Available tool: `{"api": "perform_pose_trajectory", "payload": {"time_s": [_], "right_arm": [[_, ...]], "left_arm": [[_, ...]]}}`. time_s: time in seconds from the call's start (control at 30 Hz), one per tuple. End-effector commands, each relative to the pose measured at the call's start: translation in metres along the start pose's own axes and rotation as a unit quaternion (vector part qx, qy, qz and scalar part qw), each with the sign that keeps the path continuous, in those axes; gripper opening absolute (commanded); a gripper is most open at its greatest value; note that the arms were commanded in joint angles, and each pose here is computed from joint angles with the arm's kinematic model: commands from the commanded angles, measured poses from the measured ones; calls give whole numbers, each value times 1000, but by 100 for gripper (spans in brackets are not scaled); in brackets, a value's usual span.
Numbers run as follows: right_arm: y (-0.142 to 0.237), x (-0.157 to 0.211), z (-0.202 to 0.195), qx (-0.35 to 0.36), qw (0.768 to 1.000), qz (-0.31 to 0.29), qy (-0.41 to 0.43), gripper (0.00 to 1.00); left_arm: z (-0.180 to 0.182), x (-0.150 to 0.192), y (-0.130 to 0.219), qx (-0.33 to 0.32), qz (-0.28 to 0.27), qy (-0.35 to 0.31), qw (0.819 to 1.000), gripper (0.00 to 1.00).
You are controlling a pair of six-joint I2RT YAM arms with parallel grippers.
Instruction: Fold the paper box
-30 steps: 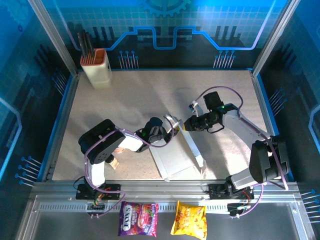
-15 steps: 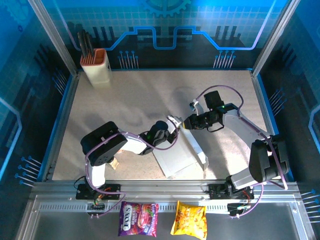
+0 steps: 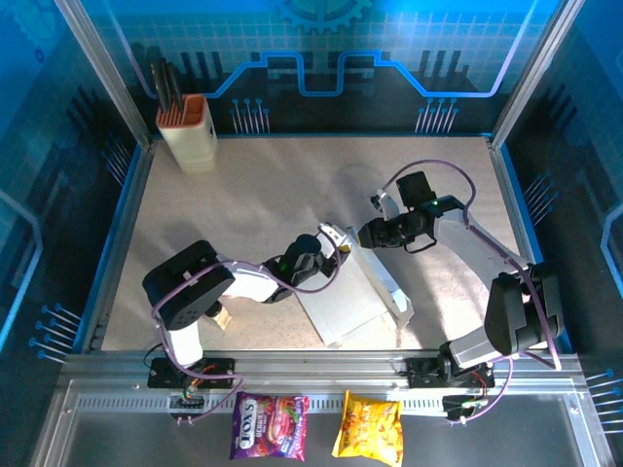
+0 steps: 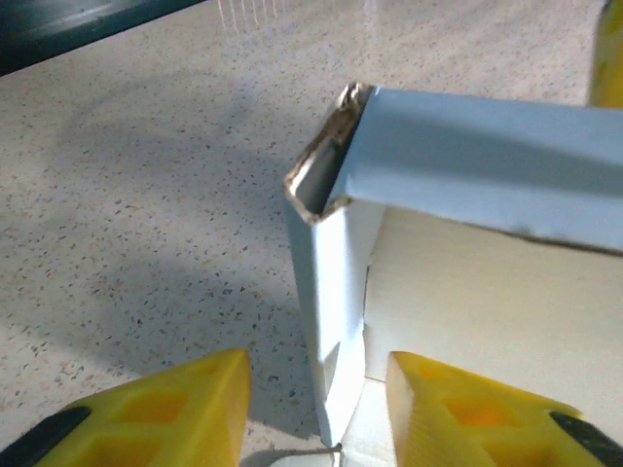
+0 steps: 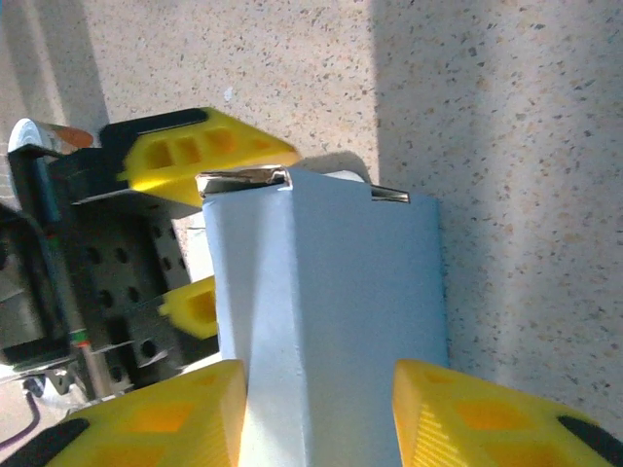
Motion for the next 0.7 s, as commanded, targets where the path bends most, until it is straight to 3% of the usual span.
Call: {"api": "perform_pose_trajectory", "payload": {"time_s": [0.0,0.33,0.67], "right_arm": [[3,-2,8,12,1000,4,10,48],[-7,-16,17,65,998,6,24,67],[-30,-27,21,190,981,19,40,68]], "left_arm": [[3,-10,14,5,-17,8,1000,46],[17,-6,42,-12,-13,27,999,50],[36,-4,69,-43,-10,54,998,54]]}}
Point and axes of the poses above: each hand's point on the last joint's axis, 136 mm out from that joint toward the fingers, its own y axis back along the fingers, its own z axis along the line the jaws close on, x = y × z, the point moved 3 cm from there along y, back along the fingers, and after that the axes turned 14 degrees about -y, right-handed, at the moved point
